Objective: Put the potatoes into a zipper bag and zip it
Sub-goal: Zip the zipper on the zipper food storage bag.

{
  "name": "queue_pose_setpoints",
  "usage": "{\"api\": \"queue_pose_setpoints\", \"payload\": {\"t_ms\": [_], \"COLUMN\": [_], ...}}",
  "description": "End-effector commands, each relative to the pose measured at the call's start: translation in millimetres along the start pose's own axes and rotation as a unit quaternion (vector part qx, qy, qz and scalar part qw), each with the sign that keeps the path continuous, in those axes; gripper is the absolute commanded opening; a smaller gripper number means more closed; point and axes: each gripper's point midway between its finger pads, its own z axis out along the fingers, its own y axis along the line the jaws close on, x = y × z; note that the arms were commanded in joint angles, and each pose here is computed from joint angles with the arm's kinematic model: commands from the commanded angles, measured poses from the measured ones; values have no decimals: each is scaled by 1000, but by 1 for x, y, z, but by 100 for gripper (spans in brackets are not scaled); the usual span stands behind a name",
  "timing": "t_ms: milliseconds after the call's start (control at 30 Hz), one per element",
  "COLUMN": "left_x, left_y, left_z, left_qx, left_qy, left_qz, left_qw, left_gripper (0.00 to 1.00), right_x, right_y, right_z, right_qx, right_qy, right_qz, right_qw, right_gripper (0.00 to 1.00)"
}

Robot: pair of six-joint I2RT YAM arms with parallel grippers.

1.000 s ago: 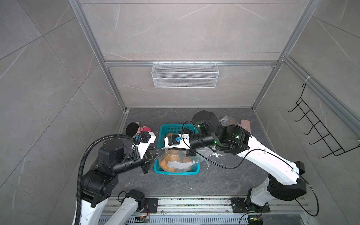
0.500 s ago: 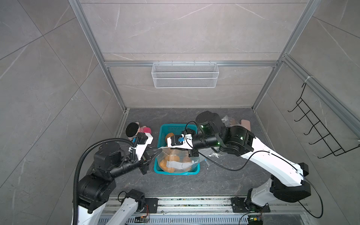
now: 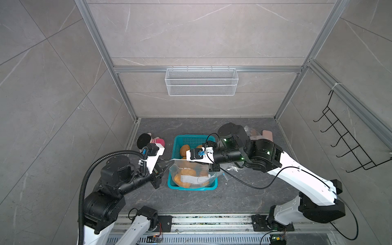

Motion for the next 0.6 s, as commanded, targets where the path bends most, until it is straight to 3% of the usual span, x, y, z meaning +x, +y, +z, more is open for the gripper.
{"api": "queue_pose_setpoints", "payload": {"t_ms": [0,567], "left_x": [-26,-28], "left_y": [12,19], "left_z": [-14,-15], "left_qx": [-53,-72], "left_qy": [-45,-41], "left_qz": [7,-1], "left_qw": [998,997], "left_gripper": [0,0], "right_x": [14,33], "right_y": [-3,1], "right_z": [-22,-45], "right_qx": [25,54], "right_qy": [24,41], "right_qz": [9,23], "right_qw": [999,997], "right_gripper": [7,7]}}
